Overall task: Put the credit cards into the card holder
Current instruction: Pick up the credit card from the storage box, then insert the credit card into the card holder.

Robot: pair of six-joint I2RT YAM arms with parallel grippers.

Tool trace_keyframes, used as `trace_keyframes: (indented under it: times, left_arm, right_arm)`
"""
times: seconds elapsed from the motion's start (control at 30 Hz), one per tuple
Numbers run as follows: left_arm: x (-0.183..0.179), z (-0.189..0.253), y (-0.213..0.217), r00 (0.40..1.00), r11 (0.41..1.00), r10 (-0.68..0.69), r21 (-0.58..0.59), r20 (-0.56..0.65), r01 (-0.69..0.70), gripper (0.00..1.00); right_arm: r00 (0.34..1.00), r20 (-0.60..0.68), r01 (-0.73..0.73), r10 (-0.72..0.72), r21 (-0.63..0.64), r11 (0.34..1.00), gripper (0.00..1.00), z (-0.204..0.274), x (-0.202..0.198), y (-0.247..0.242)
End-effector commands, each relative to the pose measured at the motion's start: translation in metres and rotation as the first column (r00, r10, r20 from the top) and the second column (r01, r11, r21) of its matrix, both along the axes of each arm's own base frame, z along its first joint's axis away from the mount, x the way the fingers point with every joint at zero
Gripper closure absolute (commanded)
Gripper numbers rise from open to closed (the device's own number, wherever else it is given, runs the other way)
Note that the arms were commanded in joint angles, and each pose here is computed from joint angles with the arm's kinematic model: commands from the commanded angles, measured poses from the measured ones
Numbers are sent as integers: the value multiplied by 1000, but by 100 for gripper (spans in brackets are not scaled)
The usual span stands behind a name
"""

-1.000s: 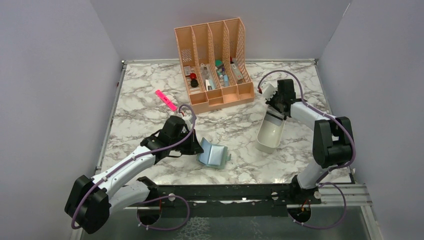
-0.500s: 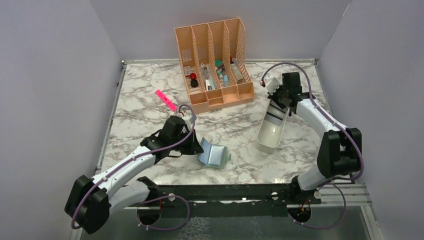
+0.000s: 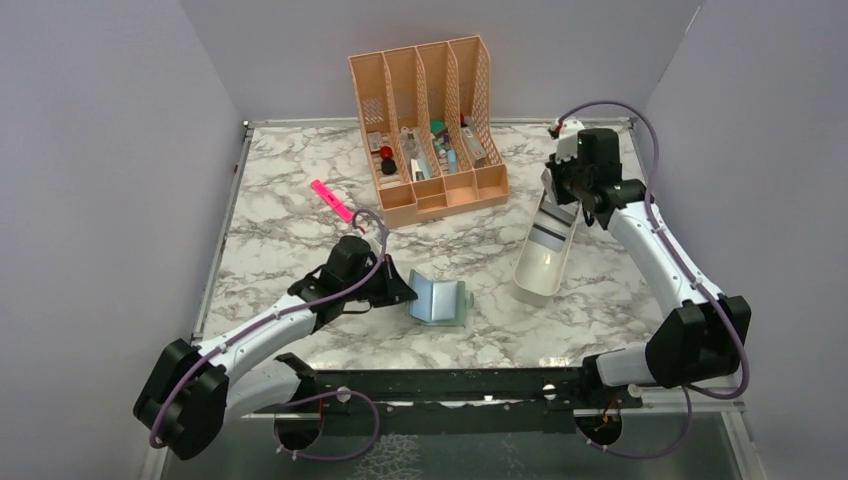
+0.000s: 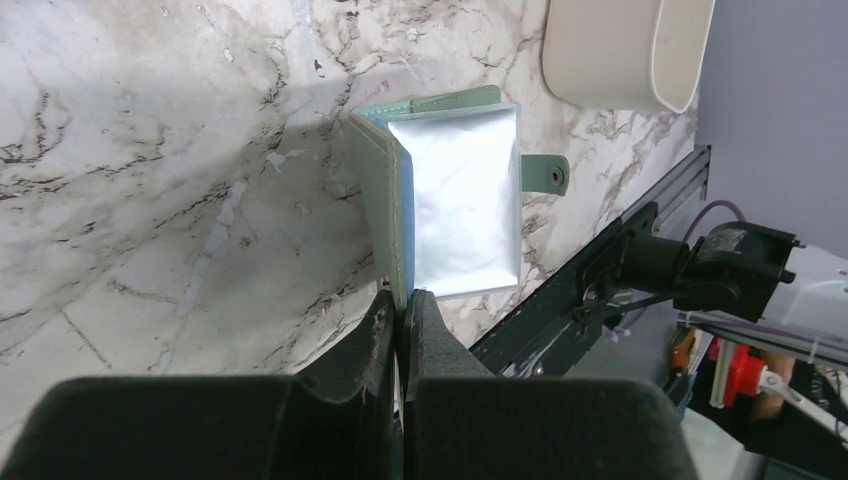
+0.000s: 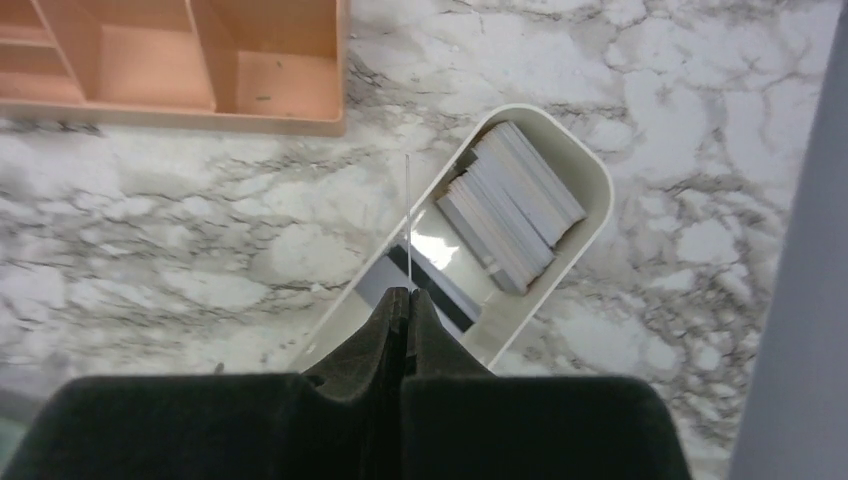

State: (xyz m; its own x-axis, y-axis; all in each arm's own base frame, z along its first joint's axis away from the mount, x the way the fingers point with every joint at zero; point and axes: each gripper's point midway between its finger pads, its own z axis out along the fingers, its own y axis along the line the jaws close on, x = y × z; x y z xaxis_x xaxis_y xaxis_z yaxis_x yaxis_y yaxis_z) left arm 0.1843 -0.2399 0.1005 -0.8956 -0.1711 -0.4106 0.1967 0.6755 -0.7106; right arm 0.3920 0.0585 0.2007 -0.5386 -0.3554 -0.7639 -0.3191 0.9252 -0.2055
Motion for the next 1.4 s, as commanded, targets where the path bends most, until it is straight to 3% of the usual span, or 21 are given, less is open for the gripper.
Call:
trace_keyframes:
  times: [0.0,0.23,0.4,0.57,0.77,1.1,1.37]
  left_arm:
    - [14,16,-15,999,990,53,-134,13,-50,97]
    - [23,0,-12,992,983,124,-133,-3,-123,97]
    - [25,-12,-7,990,985,142,-93,-10,-142,94]
    - [23,-20,0,987,984,163,-63,-8,-164,89]
    - [19,-28,11,983,983,181,-20,3,-181,84]
    - [16,-37,16,984,984,176,16,4,-176,87]
    - [14,-49,30,981,975,195,104,9,-195,73]
  right_arm:
    - [980,-108,191,-169,245,951,99,13,-15,19]
    - [987,-160,114,-31,546,830,99,12,-51,102]
    - [985,-164,78,46,677,732,99,15,-84,157]
    - [970,-239,147,52,740,657,99,-5,-110,189]
    - [926,-378,292,12,736,610,99,-41,-135,211]
    - [920,-387,261,57,717,647,99,-68,-156,252]
    - [917,-397,267,26,662,700,99,-104,-159,241]
